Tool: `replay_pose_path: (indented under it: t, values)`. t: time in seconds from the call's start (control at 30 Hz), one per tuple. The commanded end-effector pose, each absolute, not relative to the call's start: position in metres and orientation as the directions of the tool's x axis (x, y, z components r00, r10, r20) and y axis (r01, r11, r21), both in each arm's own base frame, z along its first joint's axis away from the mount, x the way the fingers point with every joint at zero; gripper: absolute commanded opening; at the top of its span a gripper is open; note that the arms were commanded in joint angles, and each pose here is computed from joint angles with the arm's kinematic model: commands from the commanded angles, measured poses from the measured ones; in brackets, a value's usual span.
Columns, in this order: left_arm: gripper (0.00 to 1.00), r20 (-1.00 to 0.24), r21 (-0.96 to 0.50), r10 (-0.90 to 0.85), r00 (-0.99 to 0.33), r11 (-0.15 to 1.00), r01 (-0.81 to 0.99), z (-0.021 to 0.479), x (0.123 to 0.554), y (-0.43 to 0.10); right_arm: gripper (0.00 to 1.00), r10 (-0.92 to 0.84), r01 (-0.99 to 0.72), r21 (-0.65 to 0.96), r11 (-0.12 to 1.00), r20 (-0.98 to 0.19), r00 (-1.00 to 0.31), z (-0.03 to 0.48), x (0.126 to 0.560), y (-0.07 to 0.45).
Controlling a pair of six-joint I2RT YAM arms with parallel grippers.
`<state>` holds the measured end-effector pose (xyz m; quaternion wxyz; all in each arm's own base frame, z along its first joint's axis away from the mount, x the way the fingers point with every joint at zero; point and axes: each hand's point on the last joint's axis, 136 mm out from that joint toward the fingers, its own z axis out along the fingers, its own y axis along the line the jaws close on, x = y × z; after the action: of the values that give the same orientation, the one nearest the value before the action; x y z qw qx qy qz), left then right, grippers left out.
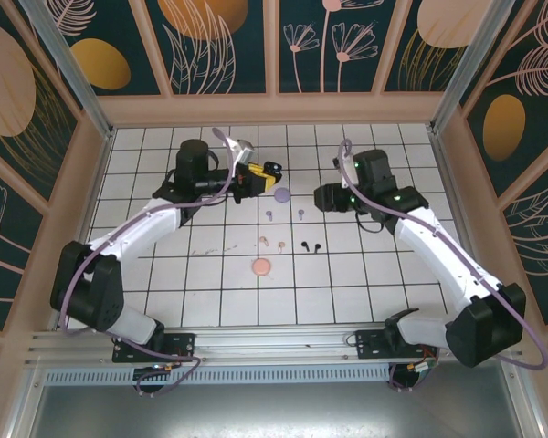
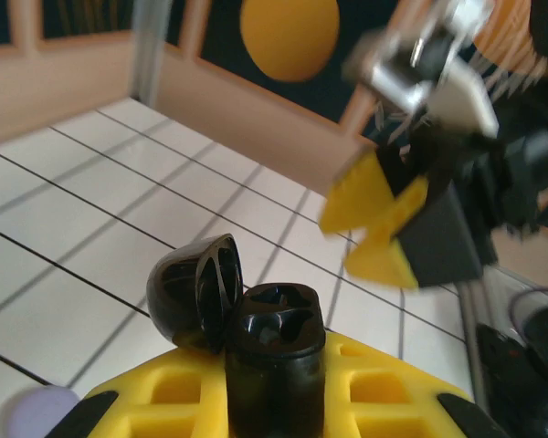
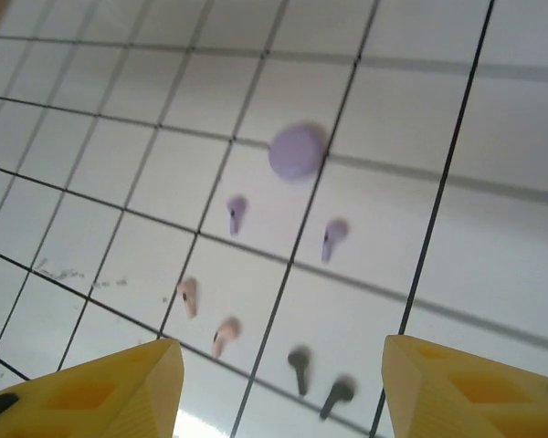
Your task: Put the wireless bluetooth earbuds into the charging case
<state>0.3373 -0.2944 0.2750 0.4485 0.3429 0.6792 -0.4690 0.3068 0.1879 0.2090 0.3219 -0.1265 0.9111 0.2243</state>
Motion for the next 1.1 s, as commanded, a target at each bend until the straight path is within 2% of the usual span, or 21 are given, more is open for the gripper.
replay_pose_path:
  t: [0.0,0.27,0.33,0.57,1.07]
  values:
    - [0.00,-0.981,-0.193,-0.117,-0.157,0.440,0.877,0.316,0.350,-0.276,0.59,-0.010,-0.279,0.366,0.888,-0.592,-0.806,0.187,0.303,0.193]
    - [0.00,-0.942,0.050,-0.248,0.226,0.563,0.825,0.344,0.321,-0.242,0.55,-0.133,-0.303,0.313,0.900,-0.465,-0.875,0.114,0.286,0.204]
    - [0.00,-0.924,0.066,-0.269,0.272,0.588,0.806,0.350,0.317,-0.236,0.54,-0.150,-0.301,0.295,0.907,-0.441,-0.885,0.102,0.287,0.203]
    - [0.00,-0.884,0.052,-0.333,0.328,0.628,0.777,0.364,0.311,-0.231,0.52,-0.238,-0.336,0.228,0.914,-0.370,-0.898,0.071,0.280,0.218]
    - [0.00,-0.908,0.033,-0.314,0.278,0.607,0.794,0.363,0.316,-0.244,0.47,-0.311,-0.364,0.130,0.922,-0.311,-0.898,0.042,0.284,0.234]
